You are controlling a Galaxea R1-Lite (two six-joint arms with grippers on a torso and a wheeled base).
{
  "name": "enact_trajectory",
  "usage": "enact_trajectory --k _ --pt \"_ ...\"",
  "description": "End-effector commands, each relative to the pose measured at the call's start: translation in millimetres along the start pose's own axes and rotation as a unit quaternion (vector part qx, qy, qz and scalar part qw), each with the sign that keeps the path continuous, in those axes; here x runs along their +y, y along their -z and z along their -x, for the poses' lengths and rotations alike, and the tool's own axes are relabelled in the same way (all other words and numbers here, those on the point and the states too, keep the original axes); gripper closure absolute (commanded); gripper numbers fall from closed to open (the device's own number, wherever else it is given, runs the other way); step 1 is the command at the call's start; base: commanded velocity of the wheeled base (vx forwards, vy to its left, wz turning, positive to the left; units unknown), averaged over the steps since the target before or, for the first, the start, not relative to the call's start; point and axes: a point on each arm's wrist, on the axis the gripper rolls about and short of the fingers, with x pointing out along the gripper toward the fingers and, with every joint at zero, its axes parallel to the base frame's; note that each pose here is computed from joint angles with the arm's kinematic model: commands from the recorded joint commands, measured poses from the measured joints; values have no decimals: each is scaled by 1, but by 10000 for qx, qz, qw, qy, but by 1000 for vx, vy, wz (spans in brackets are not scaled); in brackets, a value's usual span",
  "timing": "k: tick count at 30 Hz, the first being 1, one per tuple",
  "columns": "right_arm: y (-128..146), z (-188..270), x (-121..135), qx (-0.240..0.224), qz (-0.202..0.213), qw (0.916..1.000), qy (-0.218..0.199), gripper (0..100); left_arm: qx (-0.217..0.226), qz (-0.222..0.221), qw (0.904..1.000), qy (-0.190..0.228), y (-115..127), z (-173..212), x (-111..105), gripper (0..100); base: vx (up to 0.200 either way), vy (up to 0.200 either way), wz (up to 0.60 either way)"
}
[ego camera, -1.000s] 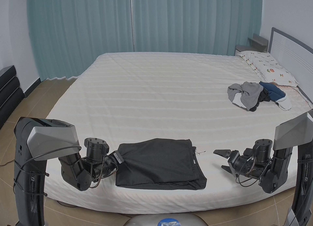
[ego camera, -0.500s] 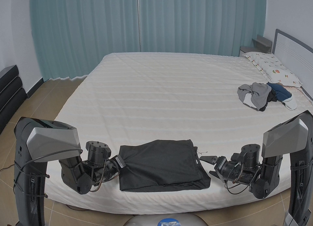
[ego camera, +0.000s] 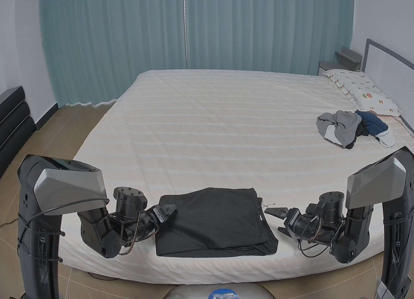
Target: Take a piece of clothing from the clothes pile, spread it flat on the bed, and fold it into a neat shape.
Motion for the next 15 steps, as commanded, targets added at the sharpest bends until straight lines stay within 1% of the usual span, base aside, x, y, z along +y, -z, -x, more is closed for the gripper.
enact_trajectory --k 1,9,15 --pt "0 0 1 -16 13 10000 -44 0 -55 2 10000 57 -1 0 -1 0 0 0 0" --pt "1 1 0 1 10 10000 -27 0 -153 46 9998 144 -2 3 -1 0 0 0 0" --pt "3 4 1 29 32 10000 -7 0 -430 111 9986 296 -12 14 -4 0 0 0 0"
